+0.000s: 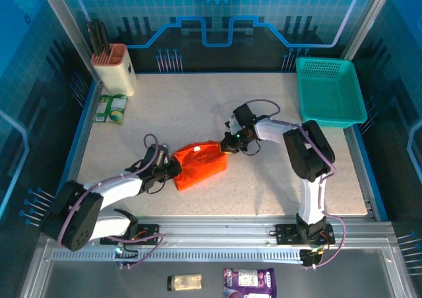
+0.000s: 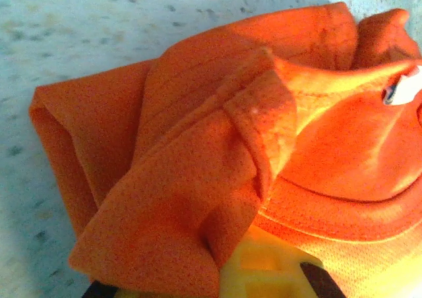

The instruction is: Fold the inside-out t-shirt

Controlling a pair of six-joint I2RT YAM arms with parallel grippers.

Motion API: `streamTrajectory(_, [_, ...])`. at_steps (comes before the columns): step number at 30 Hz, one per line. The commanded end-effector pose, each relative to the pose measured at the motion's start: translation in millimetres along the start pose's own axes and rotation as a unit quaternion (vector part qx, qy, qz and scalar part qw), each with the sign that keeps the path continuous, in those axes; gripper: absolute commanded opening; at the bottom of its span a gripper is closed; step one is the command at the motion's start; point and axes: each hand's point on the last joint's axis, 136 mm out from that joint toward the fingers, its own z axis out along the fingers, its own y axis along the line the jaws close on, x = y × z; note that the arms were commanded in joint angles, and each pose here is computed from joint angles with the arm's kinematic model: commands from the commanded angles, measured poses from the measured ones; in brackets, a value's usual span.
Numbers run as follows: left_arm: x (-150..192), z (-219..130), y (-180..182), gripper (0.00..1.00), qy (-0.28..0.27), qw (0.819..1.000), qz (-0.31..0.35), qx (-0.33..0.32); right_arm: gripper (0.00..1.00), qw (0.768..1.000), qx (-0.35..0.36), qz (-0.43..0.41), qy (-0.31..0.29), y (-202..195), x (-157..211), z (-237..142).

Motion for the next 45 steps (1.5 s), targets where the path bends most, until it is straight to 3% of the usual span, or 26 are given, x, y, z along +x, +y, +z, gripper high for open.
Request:
streamTrajectory(1, [-13,15,-33,0.00,0.019,0.998,0.032,0.053,0.00,0.997,0.053,0.044,-0.020,-29,17,-32])
streamTrajectory(7, [-30,38,-104,0.00,0.042,0.983,0.104,0.147,0.00,0.994,0.077,0.058,-0.053,-37,48,-76])
streamTrajectory(12, [-39,26,-146,0.00,0.030,0.968,0.151,0.200,0.00,0.993,0.065,0.042,-0.093,-19,51,-107])
streamTrajectory(15, [-42,18,-139,0.00,0.007,0.971,0.147,0.190,0.00,0.993,0.030,0.014,-0.110,-2,41,-111])
streamTrajectory(19, [-37,22,-117,0.00,0.006,0.979,0.136,0.152,0.00,0.995,0.031,0.022,-0.090,-10,31,-100])
streamTrajectory(25, [-48,37,-77,0.00,-0.005,0.995,0.091,0.050,0.00,0.996,0.032,0.029,-0.084,-19,18,-90])
streamTrajectory(32, [-45,63,-67,0.00,0.047,0.996,0.065,0.041,0.00,0.995,0.052,0.043,-0.077,-35,10,-78])
streamTrajectory(35, [-49,66,-64,0.15,0.048,0.997,0.062,0.025,0.05,0.992,0.088,0.064,-0.062,-54,10,-71])
streamTrajectory(37, [-55,60,-63,0.27,0.039,0.997,0.059,0.020,0.24,0.991,0.106,0.070,-0.053,-59,13,-72])
streamTrajectory(39, [-61,51,-68,0.36,0.031,0.997,0.061,0.025,0.32,0.990,0.110,0.065,-0.055,-57,13,-76])
streamTrajectory(45, [-77,17,-86,0.47,0.016,0.995,0.098,0.030,0.37,0.984,0.157,0.047,-0.070,-57,16,-108])
